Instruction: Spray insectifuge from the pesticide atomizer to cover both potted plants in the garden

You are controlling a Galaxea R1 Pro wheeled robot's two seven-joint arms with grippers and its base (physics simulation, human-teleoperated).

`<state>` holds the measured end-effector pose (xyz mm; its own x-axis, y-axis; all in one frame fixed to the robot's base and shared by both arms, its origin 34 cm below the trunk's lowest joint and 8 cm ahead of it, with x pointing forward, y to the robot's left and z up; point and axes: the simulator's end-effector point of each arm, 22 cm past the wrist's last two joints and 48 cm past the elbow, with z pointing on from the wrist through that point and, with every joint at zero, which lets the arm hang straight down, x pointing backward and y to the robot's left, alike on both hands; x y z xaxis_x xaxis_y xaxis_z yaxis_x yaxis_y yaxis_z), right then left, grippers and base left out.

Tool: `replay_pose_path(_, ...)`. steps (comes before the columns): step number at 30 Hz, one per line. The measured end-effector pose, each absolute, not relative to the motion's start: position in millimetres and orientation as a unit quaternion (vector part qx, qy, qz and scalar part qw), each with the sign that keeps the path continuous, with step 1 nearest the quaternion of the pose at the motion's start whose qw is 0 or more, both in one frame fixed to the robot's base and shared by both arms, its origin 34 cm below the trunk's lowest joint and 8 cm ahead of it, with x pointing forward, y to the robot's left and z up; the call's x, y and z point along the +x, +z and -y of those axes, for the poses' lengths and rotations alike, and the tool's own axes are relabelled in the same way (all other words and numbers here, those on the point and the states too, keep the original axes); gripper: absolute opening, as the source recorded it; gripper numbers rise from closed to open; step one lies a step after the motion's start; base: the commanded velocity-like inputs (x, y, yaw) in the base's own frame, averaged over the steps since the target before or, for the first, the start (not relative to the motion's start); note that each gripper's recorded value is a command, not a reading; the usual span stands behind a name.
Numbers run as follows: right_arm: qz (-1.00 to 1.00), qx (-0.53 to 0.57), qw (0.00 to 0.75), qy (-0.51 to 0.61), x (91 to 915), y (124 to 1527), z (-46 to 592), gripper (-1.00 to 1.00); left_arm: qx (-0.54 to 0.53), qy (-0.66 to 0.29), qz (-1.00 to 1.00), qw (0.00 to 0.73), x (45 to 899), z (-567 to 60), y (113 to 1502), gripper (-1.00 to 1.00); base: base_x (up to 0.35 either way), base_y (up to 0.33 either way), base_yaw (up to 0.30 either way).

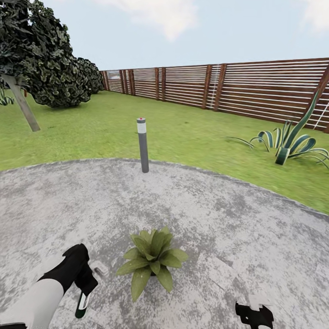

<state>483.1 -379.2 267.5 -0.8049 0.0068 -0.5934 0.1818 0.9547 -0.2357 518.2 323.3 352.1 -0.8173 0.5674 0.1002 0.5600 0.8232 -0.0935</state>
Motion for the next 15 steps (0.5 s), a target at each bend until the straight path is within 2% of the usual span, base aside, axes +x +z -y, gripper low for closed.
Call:
replay_pose_path(8, -0.94, 0.05, 0.308, -0.141, 482.5, 266.9, 378.2, 1.0, -0.306, 0.072, 0.947, 0.062, 537.0, -296.6, 376.7, -1.0, 0.0, 0.0, 0.0)
replay_pose_path(15, -0.94, 0.05, 0.307, -0.141, 482.4, 266.8, 378.1, 1.0, -0.33, 0.05, 0.938, 0.097, 538.0, -310.7, 390.7, -1.0, 0.0, 0.0, 0.0)
